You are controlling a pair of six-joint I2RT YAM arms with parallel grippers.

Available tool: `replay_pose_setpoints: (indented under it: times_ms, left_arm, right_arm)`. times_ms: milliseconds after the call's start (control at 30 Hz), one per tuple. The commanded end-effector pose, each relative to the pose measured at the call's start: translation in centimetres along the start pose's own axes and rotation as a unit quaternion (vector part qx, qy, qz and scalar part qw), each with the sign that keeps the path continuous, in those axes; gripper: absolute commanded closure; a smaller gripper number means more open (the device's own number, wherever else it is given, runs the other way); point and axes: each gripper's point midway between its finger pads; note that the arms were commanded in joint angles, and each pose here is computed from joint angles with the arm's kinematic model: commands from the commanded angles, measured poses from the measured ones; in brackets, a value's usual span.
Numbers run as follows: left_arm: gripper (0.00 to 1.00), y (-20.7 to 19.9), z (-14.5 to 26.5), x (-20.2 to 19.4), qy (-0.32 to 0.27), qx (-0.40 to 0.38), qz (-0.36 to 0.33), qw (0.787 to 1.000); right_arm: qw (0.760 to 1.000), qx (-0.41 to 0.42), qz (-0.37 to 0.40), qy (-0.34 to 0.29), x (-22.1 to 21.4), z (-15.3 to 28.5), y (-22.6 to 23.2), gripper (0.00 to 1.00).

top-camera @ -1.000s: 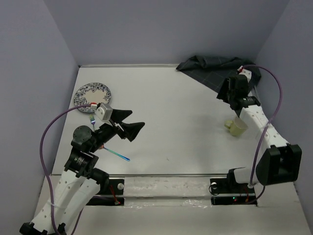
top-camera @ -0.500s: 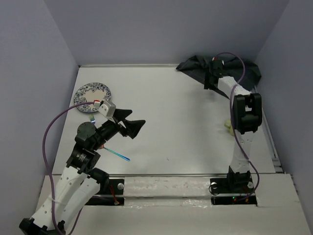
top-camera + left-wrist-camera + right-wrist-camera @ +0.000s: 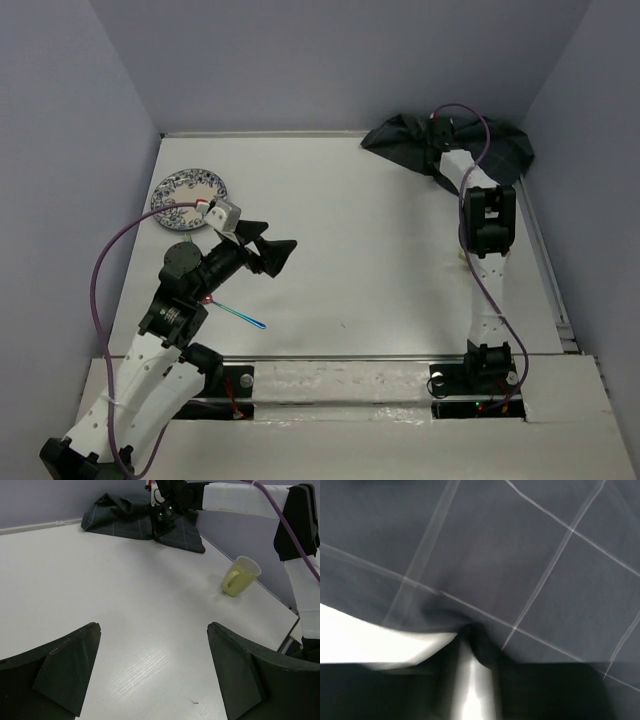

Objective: Set the dinner table for one person

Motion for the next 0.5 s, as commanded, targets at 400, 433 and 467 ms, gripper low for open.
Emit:
replay_pose_setpoints:
  times_ms: [400,433,467]
  left_arm:
    - [0.01,4.0,-1.0,2.5,-0.037,0.103,0.062,0.992]
    - [0.01,4.3,-1.2,2.4,-0.035,0.107,0.071,0.991]
    - [0.01,4.4,-1.4,2.1,-0.035,0.109,0.088,0.990]
  right_arm:
    - [0.957,0.181,0.187,-0.131,-0.3,14.9,17.0,1.00]
    - [0.951,0.204,0.186,-0.143,-0.5,17.3,18.1,1.00]
    - [0.949,0.217,0.181,-0.140,-1.3,18.0,18.7,1.00]
Point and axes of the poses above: each gripper's point midway between its finger pads, its own z axis back along the fingers, its own y axis along the line the jaws close on, x = y × z, and after that the axes turned 12 degrees about z, right-handed
